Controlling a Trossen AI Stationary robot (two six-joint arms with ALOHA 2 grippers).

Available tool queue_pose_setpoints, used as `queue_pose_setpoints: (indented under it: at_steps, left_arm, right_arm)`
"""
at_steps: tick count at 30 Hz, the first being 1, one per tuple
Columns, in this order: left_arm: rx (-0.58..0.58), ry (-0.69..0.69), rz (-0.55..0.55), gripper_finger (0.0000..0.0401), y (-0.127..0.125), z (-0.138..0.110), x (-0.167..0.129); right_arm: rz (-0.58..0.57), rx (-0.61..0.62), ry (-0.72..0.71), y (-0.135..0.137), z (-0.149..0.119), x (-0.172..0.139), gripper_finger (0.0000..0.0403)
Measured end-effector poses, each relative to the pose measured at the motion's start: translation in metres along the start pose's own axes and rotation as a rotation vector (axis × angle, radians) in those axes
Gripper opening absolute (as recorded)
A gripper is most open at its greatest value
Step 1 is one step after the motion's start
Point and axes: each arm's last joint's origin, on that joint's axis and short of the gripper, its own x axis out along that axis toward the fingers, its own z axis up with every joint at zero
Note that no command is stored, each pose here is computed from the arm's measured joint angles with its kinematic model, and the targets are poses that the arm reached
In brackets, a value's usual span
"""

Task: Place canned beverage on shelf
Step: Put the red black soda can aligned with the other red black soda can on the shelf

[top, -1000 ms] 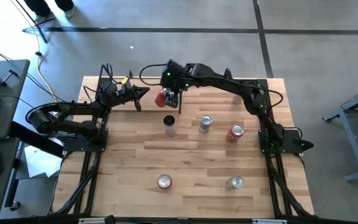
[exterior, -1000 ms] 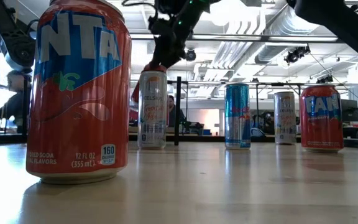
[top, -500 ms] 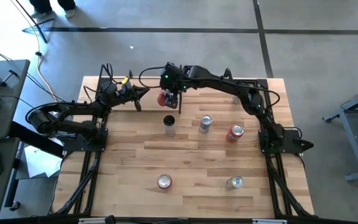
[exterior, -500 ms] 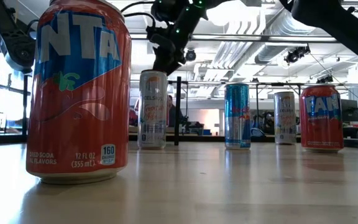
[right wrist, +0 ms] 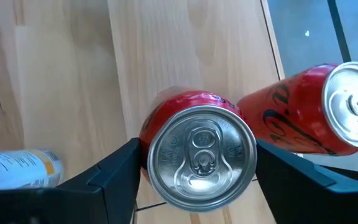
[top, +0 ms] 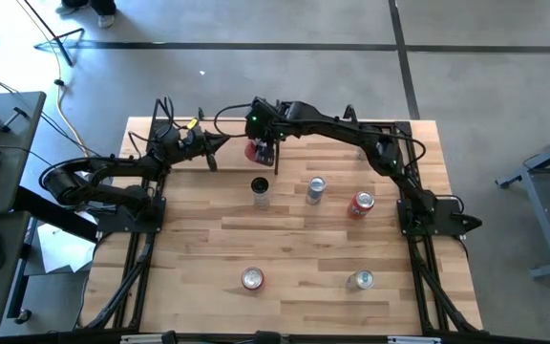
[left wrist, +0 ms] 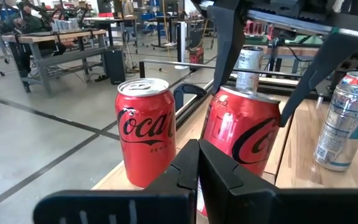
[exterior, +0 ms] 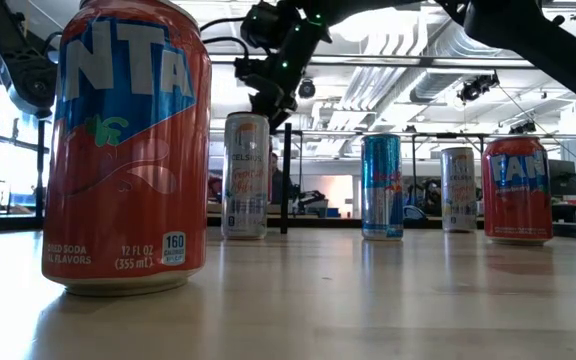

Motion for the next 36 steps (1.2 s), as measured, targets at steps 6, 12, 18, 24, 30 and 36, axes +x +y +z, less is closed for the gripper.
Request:
queue_pose_setpoints:
  at_steps: [6, 12, 18, 24, 30, 36]
  left_arm:
    - [-0.003, 0.007, -0.002, 0.0000, 0.000, -0.001, 0.000]
    - [-0.004, 0.011, -0.004, 0.0000, 0.000, -0.001, 0.000]
    - [-0.006, 0.018, -0.004, 0.0000, 0.000, -0.002, 0.000]
    - [-0.007, 0.020, -0.004, 0.0000, 0.000, -0.002, 0.000]
    - [-0.007, 0.020, -0.004, 0.0000, 0.000, -0.002, 0.000]
    - [-0.008, 0.020, -0.004, 0.0000, 0.000, -0.002, 0.000]
  right_arm:
    - [-0.012, 0.017, -0.024, -0.001, 0.002, 0.000, 0.0299]
    - [-0.048, -0.037, -0.059, 0.005, 0.008, -0.003, 0.0303]
    - [-0.053, -0.084, -0.081, 0.006, 0.011, -0.005, 0.0304]
    - [-0.081, -0.110, -0.125, 0.009, 0.015, -0.035, 0.0298]
    - [-0.081, -0.040, -0.059, 0.003, 0.007, -0.041, 0.0185]
    - [-0.073, -0.017, -0.047, -0.008, 0.003, -0.037, 0.0015]
